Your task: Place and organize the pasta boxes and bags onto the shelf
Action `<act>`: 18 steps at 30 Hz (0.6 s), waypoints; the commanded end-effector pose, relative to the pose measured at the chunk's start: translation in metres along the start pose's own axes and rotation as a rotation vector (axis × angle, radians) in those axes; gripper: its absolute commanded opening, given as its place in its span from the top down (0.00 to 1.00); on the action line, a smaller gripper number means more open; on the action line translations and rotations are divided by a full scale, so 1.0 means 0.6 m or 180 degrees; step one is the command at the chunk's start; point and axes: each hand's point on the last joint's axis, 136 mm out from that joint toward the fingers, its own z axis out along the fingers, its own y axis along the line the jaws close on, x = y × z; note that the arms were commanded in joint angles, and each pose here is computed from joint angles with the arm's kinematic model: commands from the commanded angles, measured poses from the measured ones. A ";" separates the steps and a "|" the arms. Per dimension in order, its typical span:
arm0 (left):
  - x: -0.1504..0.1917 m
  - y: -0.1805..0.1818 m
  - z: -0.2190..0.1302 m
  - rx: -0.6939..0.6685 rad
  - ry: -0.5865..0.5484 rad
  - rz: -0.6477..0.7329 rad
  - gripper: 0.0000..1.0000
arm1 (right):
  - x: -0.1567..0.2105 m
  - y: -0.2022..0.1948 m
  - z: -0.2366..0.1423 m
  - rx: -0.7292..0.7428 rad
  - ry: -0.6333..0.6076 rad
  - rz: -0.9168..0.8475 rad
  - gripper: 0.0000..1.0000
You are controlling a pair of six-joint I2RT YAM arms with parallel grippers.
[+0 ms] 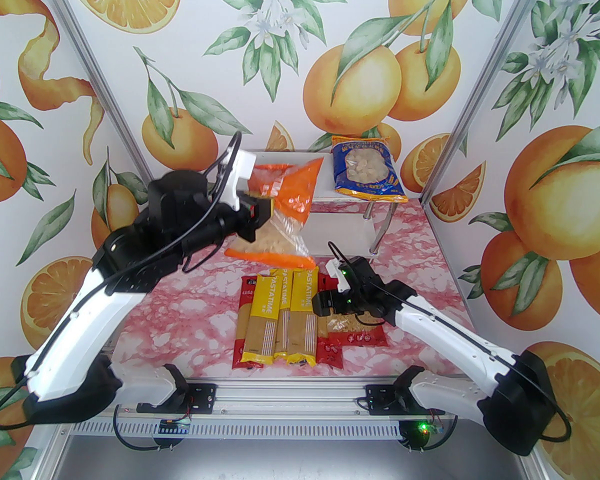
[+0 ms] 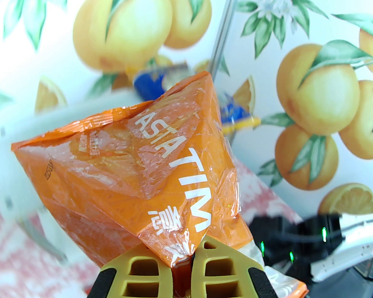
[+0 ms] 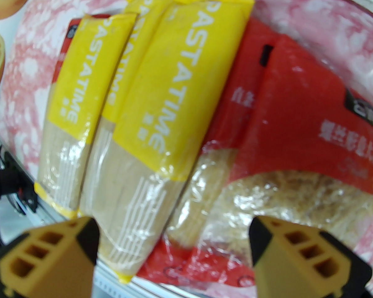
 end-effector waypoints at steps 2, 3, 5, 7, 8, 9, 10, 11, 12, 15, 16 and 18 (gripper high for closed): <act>-0.138 0.015 -0.014 -0.0044 -0.0843 0.0228 1.00 | -0.015 0.021 0.007 -0.0095 -0.0075 -0.0063 0.16; -0.148 0.021 -0.006 -0.0069 -0.0899 0.0226 1.00 | -0.016 0.022 0.010 -0.0099 -0.0066 -0.0062 0.16; -0.163 0.029 0.013 -0.0094 -0.0991 0.0232 1.00 | -0.018 0.026 0.015 -0.0110 -0.0047 -0.0076 0.16; -0.175 0.037 0.033 -0.0114 -0.1069 0.0220 1.00 | -0.019 0.029 0.018 -0.0119 -0.0027 -0.0092 0.16; -0.181 0.039 0.044 -0.0122 -0.1111 0.0220 1.00 | -0.019 0.030 0.021 -0.0125 -0.0014 -0.0096 0.16; -0.186 0.044 0.055 -0.0152 -0.1147 0.0211 1.00 | -0.019 0.031 0.022 -0.0134 -0.0009 -0.0107 0.16; -0.192 0.048 0.061 -0.0175 -0.1190 0.0208 1.00 | -0.020 0.033 0.023 -0.0140 -0.0007 -0.0112 0.16; -0.197 0.051 0.072 -0.0188 -0.1225 0.0196 1.00 | -0.020 0.033 0.025 -0.0144 0.0004 -0.0116 0.16; -0.203 0.054 0.080 -0.0204 -0.1274 0.0186 1.00 | -0.021 0.033 0.027 -0.0144 0.0012 -0.0114 0.16; -0.213 0.068 0.107 -0.0270 -0.1344 0.0147 1.00 | -0.023 0.035 0.030 -0.0154 0.0026 -0.0120 0.16; -0.215 0.071 0.116 -0.0279 -0.1347 0.0134 1.00 | -0.024 0.037 0.030 -0.0160 0.0028 -0.0135 0.16; -0.214 0.080 0.138 -0.0296 -0.1341 0.0095 1.00 | -0.025 0.036 0.032 -0.0146 0.0030 -0.0157 0.16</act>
